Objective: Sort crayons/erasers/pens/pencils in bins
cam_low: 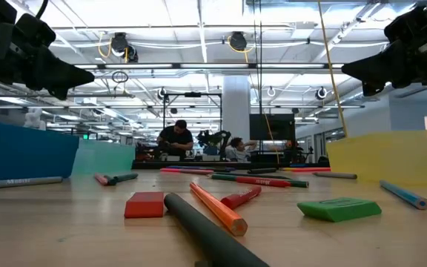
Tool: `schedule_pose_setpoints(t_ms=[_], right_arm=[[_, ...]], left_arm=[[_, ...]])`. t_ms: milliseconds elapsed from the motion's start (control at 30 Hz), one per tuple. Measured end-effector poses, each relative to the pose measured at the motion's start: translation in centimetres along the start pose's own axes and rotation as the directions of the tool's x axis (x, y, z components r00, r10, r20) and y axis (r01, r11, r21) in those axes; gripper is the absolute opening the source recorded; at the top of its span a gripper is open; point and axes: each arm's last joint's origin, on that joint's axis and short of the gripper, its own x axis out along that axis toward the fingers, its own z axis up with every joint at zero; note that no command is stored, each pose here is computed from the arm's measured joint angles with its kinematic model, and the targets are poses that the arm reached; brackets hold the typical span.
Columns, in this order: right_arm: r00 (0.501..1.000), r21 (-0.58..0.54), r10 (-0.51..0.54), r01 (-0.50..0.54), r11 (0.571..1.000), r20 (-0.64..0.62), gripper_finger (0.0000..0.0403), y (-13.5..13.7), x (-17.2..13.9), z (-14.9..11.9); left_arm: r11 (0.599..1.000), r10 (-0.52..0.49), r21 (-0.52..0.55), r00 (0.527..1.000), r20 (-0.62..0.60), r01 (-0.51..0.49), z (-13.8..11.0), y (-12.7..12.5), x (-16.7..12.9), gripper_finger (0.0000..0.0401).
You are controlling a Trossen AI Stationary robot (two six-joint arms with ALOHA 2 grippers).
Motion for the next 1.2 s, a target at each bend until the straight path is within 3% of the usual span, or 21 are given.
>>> schedule_pose_setpoints(t_ms=[400, 633, 733, 1000, 1200], right_arm=[[1.0, -0.022, 0.0, 0.0, 1.0, 0.014, 0.0, 0.0, 0.0, 0.1], [0.994, 0.162, 0.003, -0.02, 0.987, 0.108, 0.0, 0.0, -0.1, 1.0], [0.99, 0.163, 0.003, -0.027, 0.986, 0.142, 0.0, 0.0, -0.1, 1.4], [0.924, 0.144, 0.007, -0.067, 0.987, 0.381, 0.0, 0.1, -0.7, 3.7], [0.908, 0.111, -0.002, -0.049, 0.993, 0.418, 0.0, 0.0, -0.9, 4.0]], left_arm=[[1.0, 0.0, 0.0, 1.0, 0.0, 0.0, 0.0, 0.0, 0.0, 0.0044], [1.0, 0.0, 0.0, 1.0, 0.0, 0.0, 0.0, 0.0, 0.0, 0.0044], [1.0, 0.0, 0.0, 1.0, 0.0, 0.0, 0.0, 0.0, 0.0, 0.0044], [1.0, 0.0, 0.0, 1.0, 0.0, 0.0, 0.0, 0.0, 0.0, 0.0044], [1.0, 0.0, 0.0, 1.0, 0.0, 0.0, 0.0, 0.0, 0.0, 0.0044]])
